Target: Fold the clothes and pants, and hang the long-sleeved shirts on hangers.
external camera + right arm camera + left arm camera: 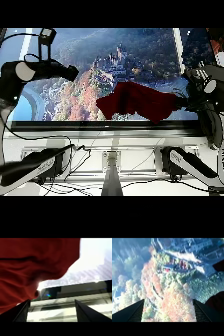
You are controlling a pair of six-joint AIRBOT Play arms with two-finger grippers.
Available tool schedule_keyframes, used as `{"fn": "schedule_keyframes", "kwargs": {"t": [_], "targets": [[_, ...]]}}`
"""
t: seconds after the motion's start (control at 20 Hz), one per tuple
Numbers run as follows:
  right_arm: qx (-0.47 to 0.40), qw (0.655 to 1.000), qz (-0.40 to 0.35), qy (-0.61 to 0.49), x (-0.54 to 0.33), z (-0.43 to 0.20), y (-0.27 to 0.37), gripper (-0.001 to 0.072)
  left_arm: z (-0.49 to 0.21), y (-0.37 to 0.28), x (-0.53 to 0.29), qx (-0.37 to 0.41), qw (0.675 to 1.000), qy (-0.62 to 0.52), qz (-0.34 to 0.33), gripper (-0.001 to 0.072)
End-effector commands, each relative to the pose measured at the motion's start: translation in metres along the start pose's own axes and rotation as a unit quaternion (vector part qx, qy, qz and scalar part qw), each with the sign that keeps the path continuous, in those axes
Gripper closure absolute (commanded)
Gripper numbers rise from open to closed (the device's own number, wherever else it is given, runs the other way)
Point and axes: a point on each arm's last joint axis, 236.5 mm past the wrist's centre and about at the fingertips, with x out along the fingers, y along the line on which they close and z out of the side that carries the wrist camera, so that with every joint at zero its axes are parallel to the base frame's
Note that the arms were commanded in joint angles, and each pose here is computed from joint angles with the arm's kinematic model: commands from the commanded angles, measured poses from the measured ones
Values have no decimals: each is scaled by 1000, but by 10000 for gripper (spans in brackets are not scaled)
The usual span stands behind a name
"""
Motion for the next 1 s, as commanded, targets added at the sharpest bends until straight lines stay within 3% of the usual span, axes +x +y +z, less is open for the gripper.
{"fn": "schedule_keyframes", "kwargs": {"t": [0.0, 0.05, 0.15, 0.3, 0.5, 0.6, 0.65, 0.95], "targets": [[47, 999, 4, -27, 11, 10, 1, 108, -20, -3, 22, -24, 999, 43, -18, 22], [104, 993, 22, -42, 14, 17, 8, 115, -21, -10, 27, -51, 997, 45, -32, 22], [189, 979, 63, -32, 26, 18, 26, 299, -23, -19, 36, -79, 994, 52, -54, 22], [209, 974, 86, 11, 49, 8, 39, 306, -36, -21, 41, -82, 992, 79, -59, 22], [177, 977, 113, 35, 53, 1, 53, 318, -94, 16, 23, -39, 980, 195, -4, 24], [176, 978, 112, 23, 53, 7, 52, 612, -113, 24, 17, -82, 971, 226, -5, 24], [177, 977, 113, 19, 53, 9, 52, 698, -123, 18, 19, -102, 966, 235, -20, 25], [178, 977, 113, 13, 53, 12, 51, 698, -173, -79, 52, -253, 922, 229, -185, 25]]}}
